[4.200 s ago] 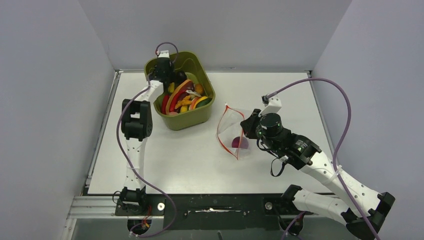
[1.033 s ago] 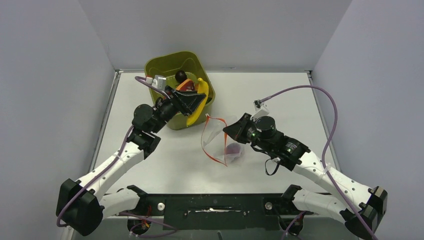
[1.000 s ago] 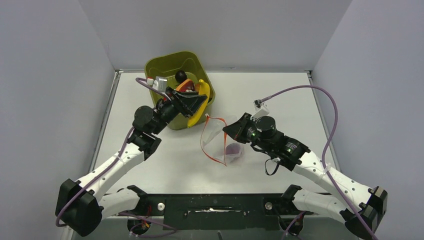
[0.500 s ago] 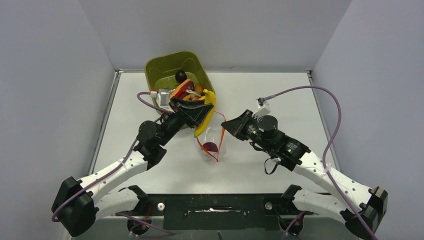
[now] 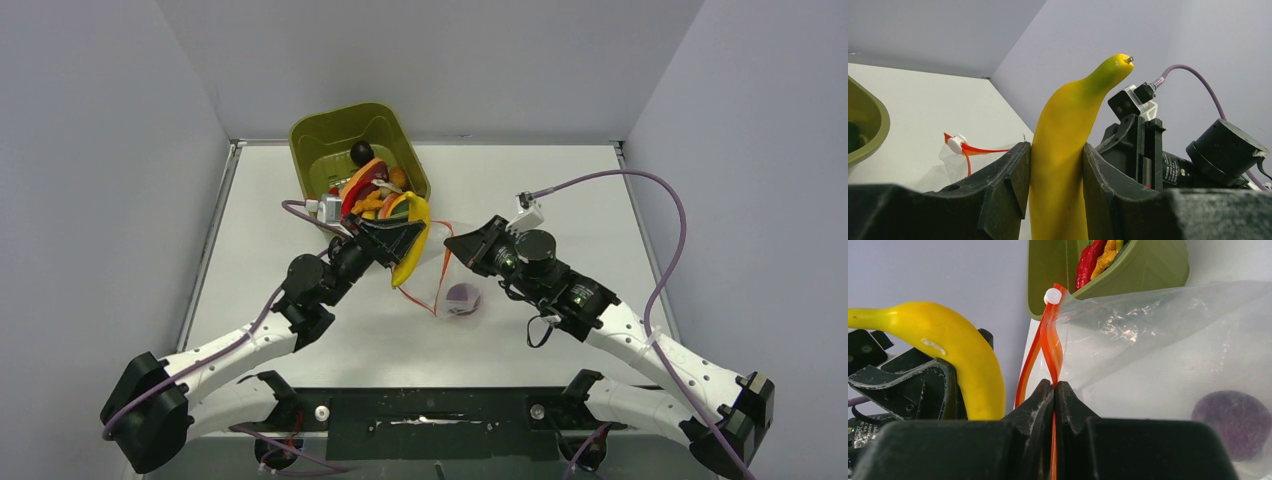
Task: Place the food in the zip-top bag and seal the zipper
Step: Place the fake fruit in the zipper food storage bag, then pick up the fake fruit from the bin.
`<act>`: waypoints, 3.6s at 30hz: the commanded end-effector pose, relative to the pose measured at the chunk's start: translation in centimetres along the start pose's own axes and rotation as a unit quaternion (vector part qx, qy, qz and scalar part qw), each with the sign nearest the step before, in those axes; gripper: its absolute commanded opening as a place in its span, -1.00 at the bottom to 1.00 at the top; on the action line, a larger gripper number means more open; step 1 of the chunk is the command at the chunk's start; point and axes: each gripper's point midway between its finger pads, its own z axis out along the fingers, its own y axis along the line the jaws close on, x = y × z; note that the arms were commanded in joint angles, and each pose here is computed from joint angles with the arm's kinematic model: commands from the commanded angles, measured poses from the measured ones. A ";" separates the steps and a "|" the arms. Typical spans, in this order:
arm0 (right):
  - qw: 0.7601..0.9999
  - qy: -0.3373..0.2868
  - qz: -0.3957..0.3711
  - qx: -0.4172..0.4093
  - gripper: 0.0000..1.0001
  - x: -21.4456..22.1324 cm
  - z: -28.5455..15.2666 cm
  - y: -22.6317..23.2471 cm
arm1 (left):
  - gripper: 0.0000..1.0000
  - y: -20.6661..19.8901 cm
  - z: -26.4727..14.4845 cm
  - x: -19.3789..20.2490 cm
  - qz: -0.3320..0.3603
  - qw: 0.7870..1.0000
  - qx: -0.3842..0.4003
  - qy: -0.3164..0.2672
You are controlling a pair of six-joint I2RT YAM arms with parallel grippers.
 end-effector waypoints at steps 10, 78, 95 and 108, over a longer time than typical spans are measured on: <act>0.997 -0.076 -0.012 -0.021 -1.00 -3.8 0.2 2.3 | -0.80 0.2 -0.4 0.0 -0.025 0.999 -0.041 -0.015; 0.995 -0.087 -0.050 0.023 -1.00 -4.5 -1.4 -0.6 | 0.39 3.2 -2.5 0.3 0.224 0.941 -0.240 0.088; 0.984 -0.122 -0.115 0.058 -1.00 -6.5 -4.2 -1.8 | 0.64 16.7 0.1 -8.7 0.290 0.858 -0.395 0.155; 0.980 -0.135 -0.140 0.052 -1.00 -7.3 -5.1 -1.5 | 0.64 29.1 6.1 -11.6 0.266 0.834 -0.447 0.185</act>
